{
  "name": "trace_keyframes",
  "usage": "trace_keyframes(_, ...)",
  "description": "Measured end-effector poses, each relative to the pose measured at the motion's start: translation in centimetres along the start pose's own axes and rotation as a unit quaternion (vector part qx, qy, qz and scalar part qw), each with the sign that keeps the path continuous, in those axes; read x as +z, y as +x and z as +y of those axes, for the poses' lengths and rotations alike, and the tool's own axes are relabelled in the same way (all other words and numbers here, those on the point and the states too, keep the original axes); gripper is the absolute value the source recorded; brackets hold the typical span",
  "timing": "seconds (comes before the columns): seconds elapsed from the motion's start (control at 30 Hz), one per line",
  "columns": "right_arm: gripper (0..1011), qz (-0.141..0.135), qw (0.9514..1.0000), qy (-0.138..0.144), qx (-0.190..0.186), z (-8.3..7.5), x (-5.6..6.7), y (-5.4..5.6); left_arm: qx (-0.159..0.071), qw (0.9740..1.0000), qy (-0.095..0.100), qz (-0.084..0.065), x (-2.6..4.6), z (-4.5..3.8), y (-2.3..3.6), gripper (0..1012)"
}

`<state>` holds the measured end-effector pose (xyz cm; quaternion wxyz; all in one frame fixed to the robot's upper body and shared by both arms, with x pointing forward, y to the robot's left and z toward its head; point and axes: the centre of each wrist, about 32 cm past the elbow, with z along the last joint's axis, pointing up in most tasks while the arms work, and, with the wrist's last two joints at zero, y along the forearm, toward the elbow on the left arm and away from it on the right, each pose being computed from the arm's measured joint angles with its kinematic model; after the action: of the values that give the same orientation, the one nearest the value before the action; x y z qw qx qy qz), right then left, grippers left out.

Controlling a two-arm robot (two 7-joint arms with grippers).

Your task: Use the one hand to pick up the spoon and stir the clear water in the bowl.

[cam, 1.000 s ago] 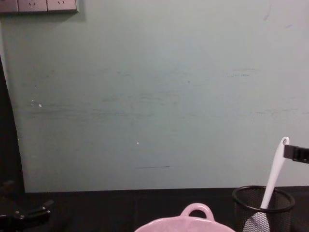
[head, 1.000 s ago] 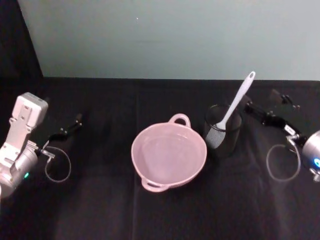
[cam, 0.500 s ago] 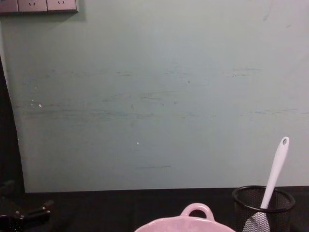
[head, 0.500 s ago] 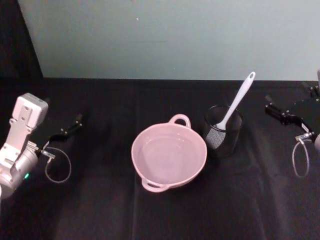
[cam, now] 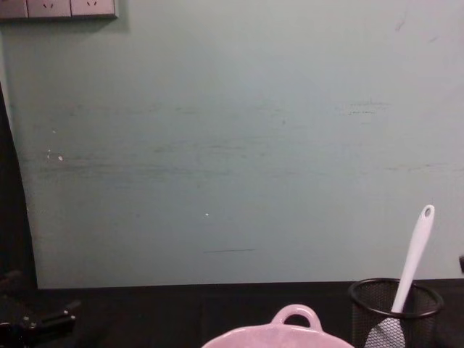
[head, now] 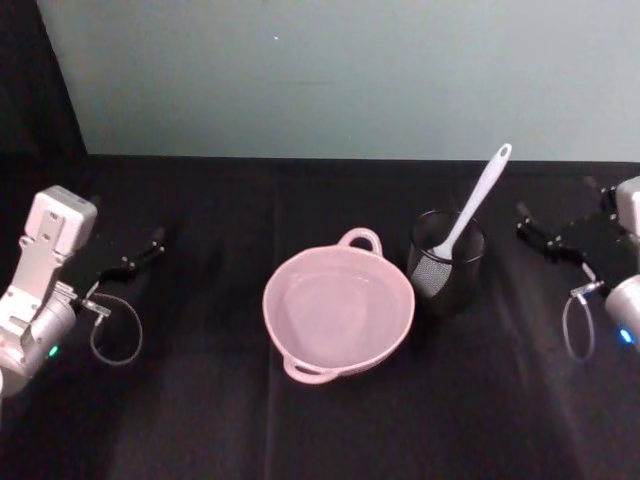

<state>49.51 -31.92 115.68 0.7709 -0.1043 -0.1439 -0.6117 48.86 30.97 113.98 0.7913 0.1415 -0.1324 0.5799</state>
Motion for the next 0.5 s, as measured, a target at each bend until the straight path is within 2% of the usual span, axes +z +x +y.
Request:
trace_keyframes(0.2,1002,0.01,0.9992,-0.039,0.008,0.3,-1.4,-0.6,0.0,1.0,0.0,0.0,0.0,0.0,0.0,1011)
trace_keyframes(0.5,1003,0.014,0.9989,-0.044,0.008,0.3,-1.5,-0.6,0.0,1.0,0.0,0.0,0.0,0.0,0.0,1011)
